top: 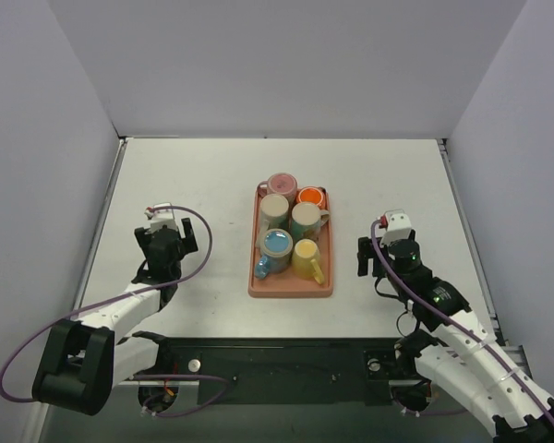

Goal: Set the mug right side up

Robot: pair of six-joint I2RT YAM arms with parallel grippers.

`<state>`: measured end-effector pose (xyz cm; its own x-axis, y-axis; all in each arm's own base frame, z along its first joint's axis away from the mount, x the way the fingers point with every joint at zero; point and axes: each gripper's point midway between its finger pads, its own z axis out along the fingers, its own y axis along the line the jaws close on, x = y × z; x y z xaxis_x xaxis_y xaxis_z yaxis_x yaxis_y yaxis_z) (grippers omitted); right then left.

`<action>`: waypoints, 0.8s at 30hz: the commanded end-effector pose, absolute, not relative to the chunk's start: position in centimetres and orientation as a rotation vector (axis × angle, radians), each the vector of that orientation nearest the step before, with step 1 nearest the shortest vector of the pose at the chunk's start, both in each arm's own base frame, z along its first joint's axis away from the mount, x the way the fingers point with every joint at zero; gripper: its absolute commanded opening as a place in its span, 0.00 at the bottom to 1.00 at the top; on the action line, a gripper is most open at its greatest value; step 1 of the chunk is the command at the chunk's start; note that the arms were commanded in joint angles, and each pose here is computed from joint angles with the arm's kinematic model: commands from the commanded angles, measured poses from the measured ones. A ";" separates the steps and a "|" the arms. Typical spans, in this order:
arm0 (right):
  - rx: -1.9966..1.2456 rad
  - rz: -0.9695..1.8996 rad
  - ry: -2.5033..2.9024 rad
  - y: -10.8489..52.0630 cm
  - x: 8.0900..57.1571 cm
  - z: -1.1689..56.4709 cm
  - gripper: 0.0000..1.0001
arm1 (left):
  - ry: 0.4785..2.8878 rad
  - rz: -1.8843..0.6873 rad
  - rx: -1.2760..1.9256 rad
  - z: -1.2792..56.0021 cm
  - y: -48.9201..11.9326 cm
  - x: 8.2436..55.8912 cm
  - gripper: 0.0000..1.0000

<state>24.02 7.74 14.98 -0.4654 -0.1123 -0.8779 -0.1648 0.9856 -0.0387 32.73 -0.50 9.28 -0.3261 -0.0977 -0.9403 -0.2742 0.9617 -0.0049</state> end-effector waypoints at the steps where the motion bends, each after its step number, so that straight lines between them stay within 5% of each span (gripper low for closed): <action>1: -0.205 0.145 2.100 8.7 23.2 13.7 0.73 | 1.828 0.142 -0.285 11.4 -0.8 34.0 0.96; 12: -0.272 0.300 2.101 12.1 22.3 12.2 0.93 | 1.820 0.063 -0.074 12.5 -3.1 34.0 0.97; 24: -0.570 0.223 2.092 18.9 21.1 10.6 0.87 | 1.922 -0.094 0.155 13.4 -6.7 33.0 0.97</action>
<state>19.03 17.19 8.45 -0.5151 -0.3493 -0.7828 -0.5127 0.8574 -0.0452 33.10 -6.15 12.68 -0.3436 0.0290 -0.9387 0.1009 0.9949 -0.0062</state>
